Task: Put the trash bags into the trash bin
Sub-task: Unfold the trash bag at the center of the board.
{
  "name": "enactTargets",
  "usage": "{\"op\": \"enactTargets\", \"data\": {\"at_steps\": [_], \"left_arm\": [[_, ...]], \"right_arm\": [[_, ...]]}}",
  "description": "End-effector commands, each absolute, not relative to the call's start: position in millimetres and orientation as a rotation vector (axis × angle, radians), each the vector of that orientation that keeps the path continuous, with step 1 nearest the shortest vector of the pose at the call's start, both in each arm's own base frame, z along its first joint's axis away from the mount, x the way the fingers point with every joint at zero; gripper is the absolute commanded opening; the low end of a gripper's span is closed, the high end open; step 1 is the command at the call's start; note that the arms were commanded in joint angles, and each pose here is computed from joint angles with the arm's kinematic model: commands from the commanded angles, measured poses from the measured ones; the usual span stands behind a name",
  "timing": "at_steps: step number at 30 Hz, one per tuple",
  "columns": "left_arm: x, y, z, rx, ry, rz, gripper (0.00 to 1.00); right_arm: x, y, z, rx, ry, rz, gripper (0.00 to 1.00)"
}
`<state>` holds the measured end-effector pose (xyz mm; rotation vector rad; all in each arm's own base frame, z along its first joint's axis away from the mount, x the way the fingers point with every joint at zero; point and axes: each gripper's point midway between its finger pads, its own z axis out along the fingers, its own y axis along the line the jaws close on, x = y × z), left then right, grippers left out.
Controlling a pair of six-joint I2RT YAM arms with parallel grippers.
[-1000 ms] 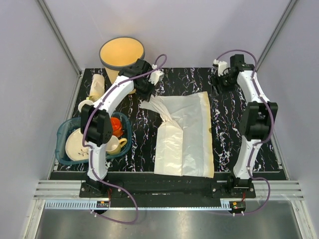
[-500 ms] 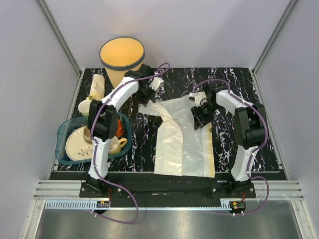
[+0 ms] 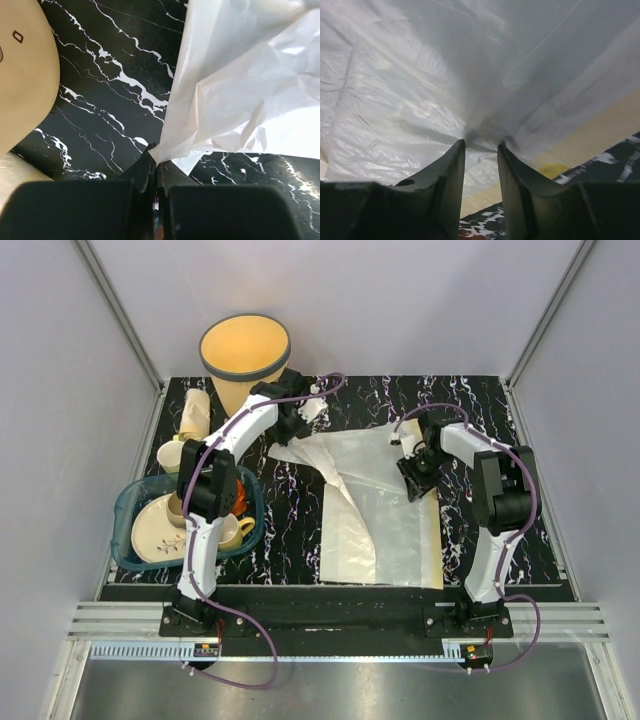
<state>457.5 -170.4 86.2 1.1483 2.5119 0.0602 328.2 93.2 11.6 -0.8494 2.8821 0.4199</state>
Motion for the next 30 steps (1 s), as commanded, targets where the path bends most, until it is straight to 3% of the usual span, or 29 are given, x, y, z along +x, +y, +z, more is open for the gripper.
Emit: {"op": "enactTargets", "data": {"at_steps": [1, 17, 22, 24, 25, 28, 30], "left_arm": [[478.6, -157.2, 85.2, 1.226, 2.452, 0.171, 0.0], [454.6, -130.6, 87.0, 1.423, 2.418, 0.255, 0.0], [449.7, -163.4, 116.4, 1.423, 2.327, 0.007, 0.0], [452.6, -173.4, 127.0, 1.359, 2.321, -0.05, 0.09], [451.0, -184.5, 133.3, 1.341, 2.301, -0.135, 0.27], [457.6, -199.6, 173.7, 1.188, 2.221, -0.23, 0.43], [459.1, -198.8, 204.8, 1.011, 2.161, -0.307, 0.47]], "right_arm": [[352.0, 24.3, -18.9, -0.926, 2.886, 0.05, 0.42], [386.9, -38.8, -2.7, -1.01, 2.783, -0.228, 0.42], [386.7, -23.0, 8.7, -1.019, 2.752, -0.122, 0.42], [382.0, -11.4, 16.5, -1.042, 2.729, -0.055, 0.42], [379.4, -8.7, 18.4, -1.047, 2.726, -0.041, 0.42], [370.7, 0.2, 26.4, -1.074, 2.707, 0.008, 0.42], [365.6, 3.6, 29.5, -1.084, 2.706, 0.022, 0.42]]}}
